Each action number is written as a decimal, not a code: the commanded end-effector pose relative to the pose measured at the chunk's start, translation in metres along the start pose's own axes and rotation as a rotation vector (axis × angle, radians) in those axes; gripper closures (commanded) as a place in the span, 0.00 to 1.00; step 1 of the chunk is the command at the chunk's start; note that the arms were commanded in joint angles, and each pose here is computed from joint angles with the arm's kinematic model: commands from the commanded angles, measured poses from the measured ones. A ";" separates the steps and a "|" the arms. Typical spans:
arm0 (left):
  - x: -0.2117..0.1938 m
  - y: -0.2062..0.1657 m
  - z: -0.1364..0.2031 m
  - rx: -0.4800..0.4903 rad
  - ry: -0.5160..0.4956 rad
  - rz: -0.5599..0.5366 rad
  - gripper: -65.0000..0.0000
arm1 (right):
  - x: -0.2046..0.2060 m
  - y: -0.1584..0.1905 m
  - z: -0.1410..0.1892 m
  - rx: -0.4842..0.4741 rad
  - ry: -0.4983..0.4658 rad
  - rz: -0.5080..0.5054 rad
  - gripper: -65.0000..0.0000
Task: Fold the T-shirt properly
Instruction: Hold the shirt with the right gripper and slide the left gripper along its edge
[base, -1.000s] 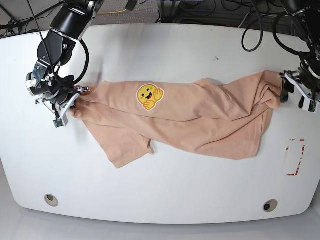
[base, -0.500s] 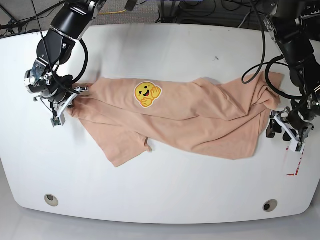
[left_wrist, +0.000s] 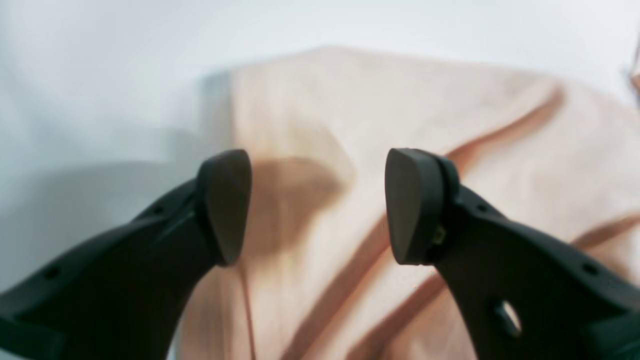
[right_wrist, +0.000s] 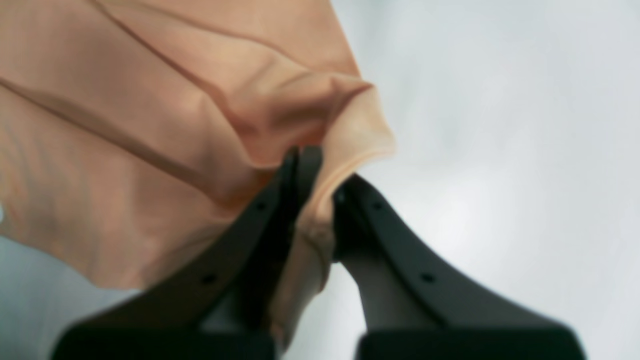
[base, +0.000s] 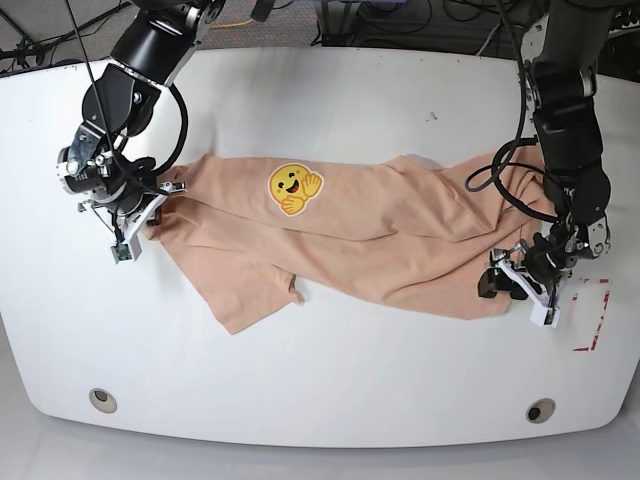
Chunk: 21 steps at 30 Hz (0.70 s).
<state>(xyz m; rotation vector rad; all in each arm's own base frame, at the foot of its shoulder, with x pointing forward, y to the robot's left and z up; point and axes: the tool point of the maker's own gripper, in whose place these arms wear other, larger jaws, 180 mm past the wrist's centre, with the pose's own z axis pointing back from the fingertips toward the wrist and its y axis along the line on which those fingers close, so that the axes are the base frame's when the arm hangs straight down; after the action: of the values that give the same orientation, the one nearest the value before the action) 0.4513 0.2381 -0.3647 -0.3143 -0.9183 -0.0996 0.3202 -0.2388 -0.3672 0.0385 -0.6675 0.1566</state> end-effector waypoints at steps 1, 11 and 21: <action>0.024 -0.004 -0.007 -0.011 -0.064 0.011 0.39 | 0.018 -0.007 0.007 -0.021 -0.055 0.015 0.99; 0.004 0.000 -0.029 0.044 -0.042 0.072 0.39 | 0.018 -0.010 0.008 -0.027 -0.051 0.019 0.99; -0.013 -0.023 -0.042 0.002 -0.001 0.081 0.44 | 0.018 -0.010 0.008 -0.027 -0.051 0.019 0.99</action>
<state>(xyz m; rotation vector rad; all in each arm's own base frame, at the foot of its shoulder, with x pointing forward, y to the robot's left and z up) 0.4661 0.2081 -0.3991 -0.3457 -0.9125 -0.0047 0.3192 -0.2432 -0.3668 0.0272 -0.6625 0.1580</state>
